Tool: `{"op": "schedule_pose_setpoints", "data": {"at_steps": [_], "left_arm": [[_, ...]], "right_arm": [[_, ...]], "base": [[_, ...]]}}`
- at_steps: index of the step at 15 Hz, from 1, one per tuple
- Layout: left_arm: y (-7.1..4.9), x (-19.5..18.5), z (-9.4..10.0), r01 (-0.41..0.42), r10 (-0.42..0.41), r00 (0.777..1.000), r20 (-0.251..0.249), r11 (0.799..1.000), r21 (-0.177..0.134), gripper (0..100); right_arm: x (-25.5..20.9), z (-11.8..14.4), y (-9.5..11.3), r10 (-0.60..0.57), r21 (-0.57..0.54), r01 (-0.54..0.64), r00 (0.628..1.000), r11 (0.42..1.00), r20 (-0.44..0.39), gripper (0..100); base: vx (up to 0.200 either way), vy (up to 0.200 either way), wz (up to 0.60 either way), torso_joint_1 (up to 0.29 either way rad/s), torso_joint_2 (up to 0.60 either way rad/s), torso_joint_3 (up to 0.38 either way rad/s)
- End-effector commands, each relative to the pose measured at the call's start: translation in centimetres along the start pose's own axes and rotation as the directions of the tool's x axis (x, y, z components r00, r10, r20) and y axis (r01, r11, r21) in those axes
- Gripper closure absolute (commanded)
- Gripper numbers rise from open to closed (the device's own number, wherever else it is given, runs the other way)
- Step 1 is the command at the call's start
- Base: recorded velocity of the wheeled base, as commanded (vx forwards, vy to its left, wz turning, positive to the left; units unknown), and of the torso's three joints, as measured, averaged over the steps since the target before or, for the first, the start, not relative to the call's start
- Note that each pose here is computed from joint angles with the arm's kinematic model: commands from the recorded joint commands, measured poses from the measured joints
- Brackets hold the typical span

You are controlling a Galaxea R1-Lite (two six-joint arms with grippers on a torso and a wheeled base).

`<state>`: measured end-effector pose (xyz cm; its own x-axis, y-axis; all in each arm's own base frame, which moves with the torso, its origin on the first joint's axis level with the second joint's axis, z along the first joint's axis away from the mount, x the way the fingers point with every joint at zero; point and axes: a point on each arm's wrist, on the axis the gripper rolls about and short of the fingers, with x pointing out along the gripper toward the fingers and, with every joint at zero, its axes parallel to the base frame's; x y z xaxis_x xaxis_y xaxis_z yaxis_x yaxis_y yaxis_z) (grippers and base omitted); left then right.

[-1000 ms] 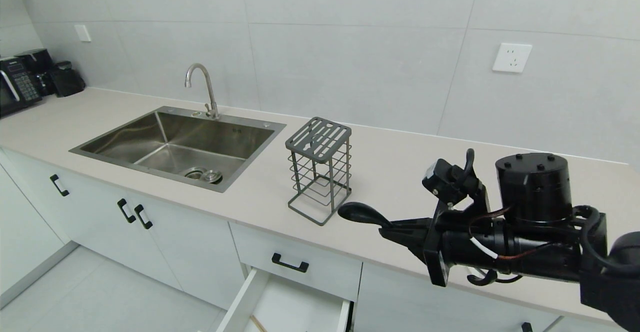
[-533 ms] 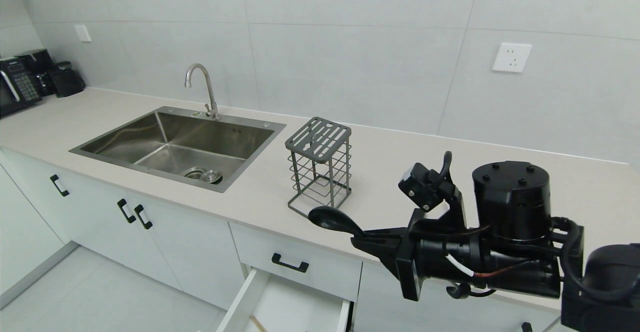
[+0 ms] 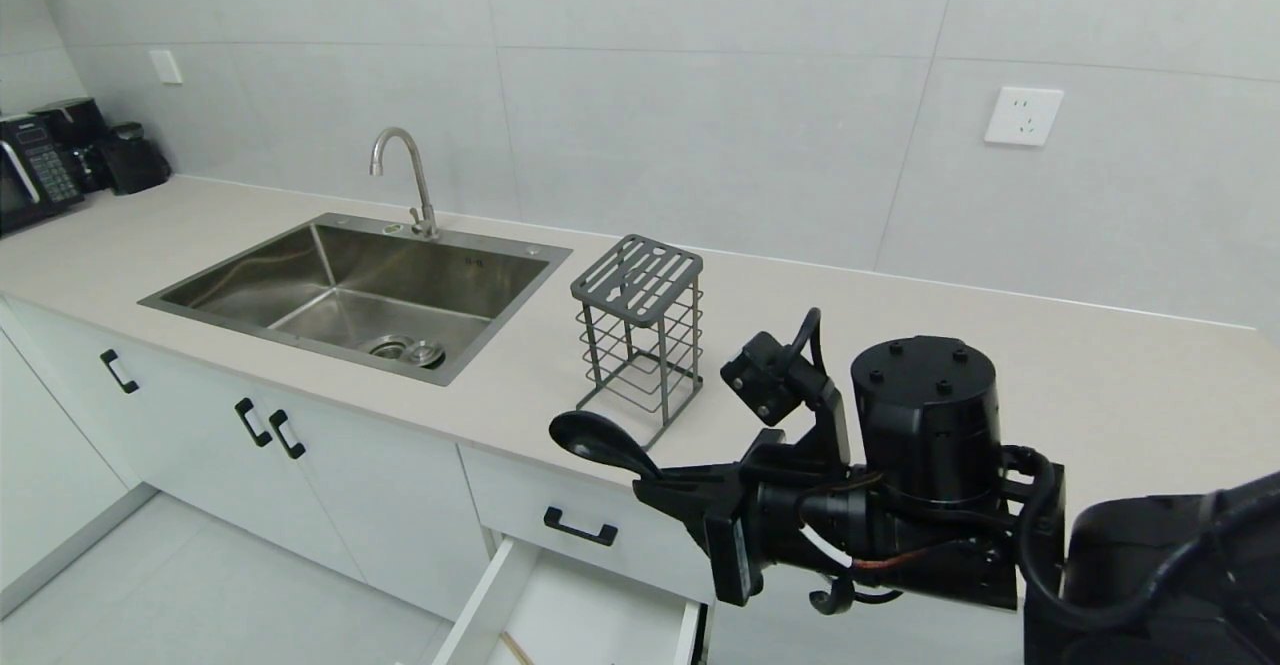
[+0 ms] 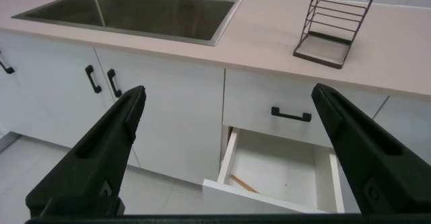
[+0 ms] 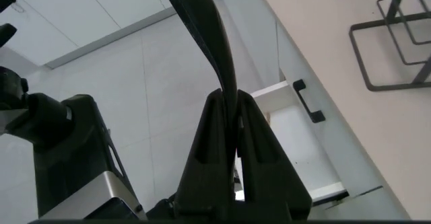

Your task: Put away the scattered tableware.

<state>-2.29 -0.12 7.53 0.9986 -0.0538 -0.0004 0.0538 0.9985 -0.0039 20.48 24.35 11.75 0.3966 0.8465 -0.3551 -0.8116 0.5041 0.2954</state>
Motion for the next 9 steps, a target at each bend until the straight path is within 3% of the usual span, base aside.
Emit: {"op": "schedule_pose_setpoints", "data": {"at_steps": [1,8,9], "left_arm": [[0.0,0.0,0.0,0.000,0.000,1.000,-0.001,1.000,-0.001,0],[0.0,0.0,0.0,0.000,0.000,1.000,-0.001,1.000,-0.001,0],[0.0,0.0,0.0,0.000,0.000,1.000,-0.001,1.000,-0.001,0]], "right_arm": [[1.4,-0.3,-0.3,-0.001,0.001,0.001,1.000,1.000,-0.016,100],[1.7,-0.9,-1.4,-0.024,-0.066,0.021,0.998,0.998,-0.054,100],[1.7,-1.3,-1.8,-0.043,-0.109,0.032,0.994,0.994,-0.098,100]], "base": [[0.000,0.000,0.00,0.000,0.00,0.000],[0.000,0.000,0.00,0.000,0.00,0.000],[0.000,0.000,0.00,0.000,0.00,0.000]]}}
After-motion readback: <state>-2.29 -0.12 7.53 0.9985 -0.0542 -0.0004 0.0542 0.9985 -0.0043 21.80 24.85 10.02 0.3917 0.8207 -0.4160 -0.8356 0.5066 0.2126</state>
